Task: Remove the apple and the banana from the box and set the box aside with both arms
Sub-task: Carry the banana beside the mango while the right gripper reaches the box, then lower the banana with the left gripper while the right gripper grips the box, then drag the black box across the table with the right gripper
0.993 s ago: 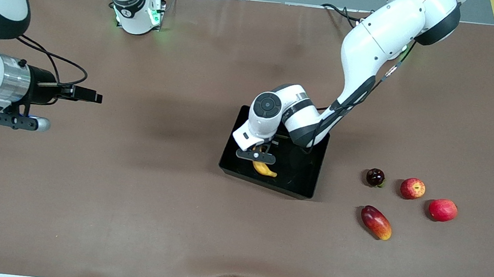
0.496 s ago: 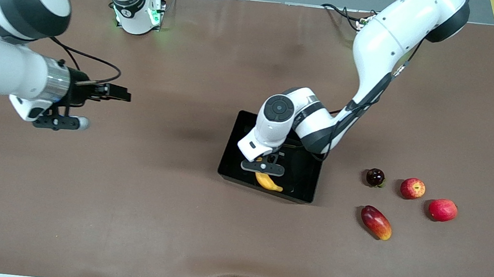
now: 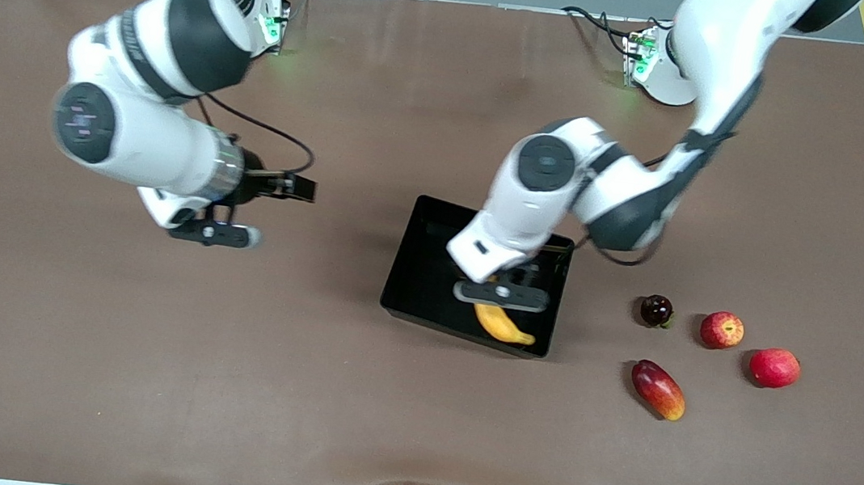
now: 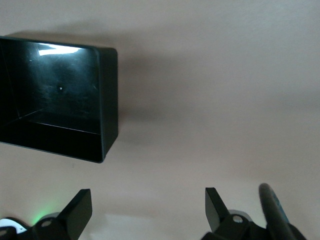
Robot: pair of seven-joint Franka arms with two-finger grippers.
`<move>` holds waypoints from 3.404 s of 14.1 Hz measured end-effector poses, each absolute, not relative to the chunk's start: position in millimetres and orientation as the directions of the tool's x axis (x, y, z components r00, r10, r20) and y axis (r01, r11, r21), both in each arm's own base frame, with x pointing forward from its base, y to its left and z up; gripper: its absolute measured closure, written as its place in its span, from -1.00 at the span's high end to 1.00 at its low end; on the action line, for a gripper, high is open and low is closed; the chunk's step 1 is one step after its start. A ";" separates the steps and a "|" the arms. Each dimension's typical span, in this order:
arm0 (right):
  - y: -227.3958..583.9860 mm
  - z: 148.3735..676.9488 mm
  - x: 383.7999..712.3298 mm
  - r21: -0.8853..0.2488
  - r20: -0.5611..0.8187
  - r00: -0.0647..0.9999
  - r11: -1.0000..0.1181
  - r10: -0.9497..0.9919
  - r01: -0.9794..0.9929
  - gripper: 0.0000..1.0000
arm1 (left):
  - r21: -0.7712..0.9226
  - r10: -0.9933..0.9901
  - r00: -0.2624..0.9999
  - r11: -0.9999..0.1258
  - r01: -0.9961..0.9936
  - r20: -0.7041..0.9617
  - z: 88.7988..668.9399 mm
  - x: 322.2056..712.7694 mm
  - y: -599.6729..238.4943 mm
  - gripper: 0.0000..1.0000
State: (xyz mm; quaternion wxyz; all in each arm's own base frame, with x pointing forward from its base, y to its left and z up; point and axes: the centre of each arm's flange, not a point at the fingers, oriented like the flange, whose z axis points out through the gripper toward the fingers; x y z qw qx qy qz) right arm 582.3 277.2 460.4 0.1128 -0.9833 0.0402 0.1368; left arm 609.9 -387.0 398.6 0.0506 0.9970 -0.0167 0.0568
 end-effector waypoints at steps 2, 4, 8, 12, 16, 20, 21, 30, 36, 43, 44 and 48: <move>302.8 441.5 576.3 -0.201 -0.269 0.961 -0.973 -0.056 -0.113 1.00 | 0.102 -0.043 0.993 -0.993 -0.054 0.109 424.4 634.5 -328.0 -0.28; 331.1 413.5 570.1 -0.189 -0.226 0.971 -0.975 -0.075 -0.120 1.00 | 0.088 -0.018 0.995 -0.996 -0.027 0.097 429.3 654.1 -275.3 -0.28; 396.1 350.2 551.7 -0.173 -0.176 0.975 -0.971 -0.136 -0.167 1.00 | 0.043 -0.043 0.997 -0.998 -0.046 0.061 401.1 680.7 -180.8 -0.28; 417.6 300.6 543.1 -0.122 -0.173 0.969 -0.972 -0.176 -0.199 1.00 | -0.032 -0.138 0.988 -0.990 -0.136 0.065 347.7 711.1 -60.8 -0.28; 431.6 257.3 540.0 -0.096 -0.142 0.968 -0.970 -0.207 -0.222 0.72 | -0.066 -0.203 0.976 -0.978 -0.198 0.083 283.0 725.8 -4.2 -0.28; 441.1 249.5 542.0 -0.103 -0.136 0.960 -0.961 -0.243 -0.258 -0.19 | -0.050 -0.190 0.977 -0.981 -0.186 0.096 250.5 738.4 11.8 -0.28; 441.1 250.3 543.1 -0.102 -0.136 0.956 -0.956 -0.261 -0.276 -0.38 | -0.046 -0.185 0.977 -0.982 -0.181 0.102 242.0 740.2 14.8 -0.28; 429.4 271.4 563.0 -0.095 -0.143 0.944 -0.945 -0.297 -0.312 -0.89 | -0.022 -0.182 0.981 -0.983 -0.181 0.072 189.6 737.4 13.0 -0.28; 354.8 362.9 593.4 -0.052 -0.186 0.932 -0.944 -0.311 -0.326 -0.89 | -0.022 -0.181 0.981 -0.983 -0.180 0.075 188.7 739.1 13.5 0.61; 169.9 448.7 621.0 -0.072 -0.284 0.938 -0.971 -0.199 -0.228 -0.89 | -0.040 -0.189 0.977 -0.982 -0.185 0.102 268.3 747.9 5.6 1.00; 138.3 454.7 623.4 -0.079 -0.293 0.936 -0.971 -0.195 -0.227 -0.89 | -0.042 -0.192 0.977 -0.981 -0.189 0.097 282.9 746.6 2.9 1.00; 13.3 445.8 624.1 -0.120 -0.306 0.932 -0.963 -0.193 -0.239 -0.89 | -0.020 -0.234 0.969 -0.972 -0.233 0.081 330.7 738.9 -6.6 1.00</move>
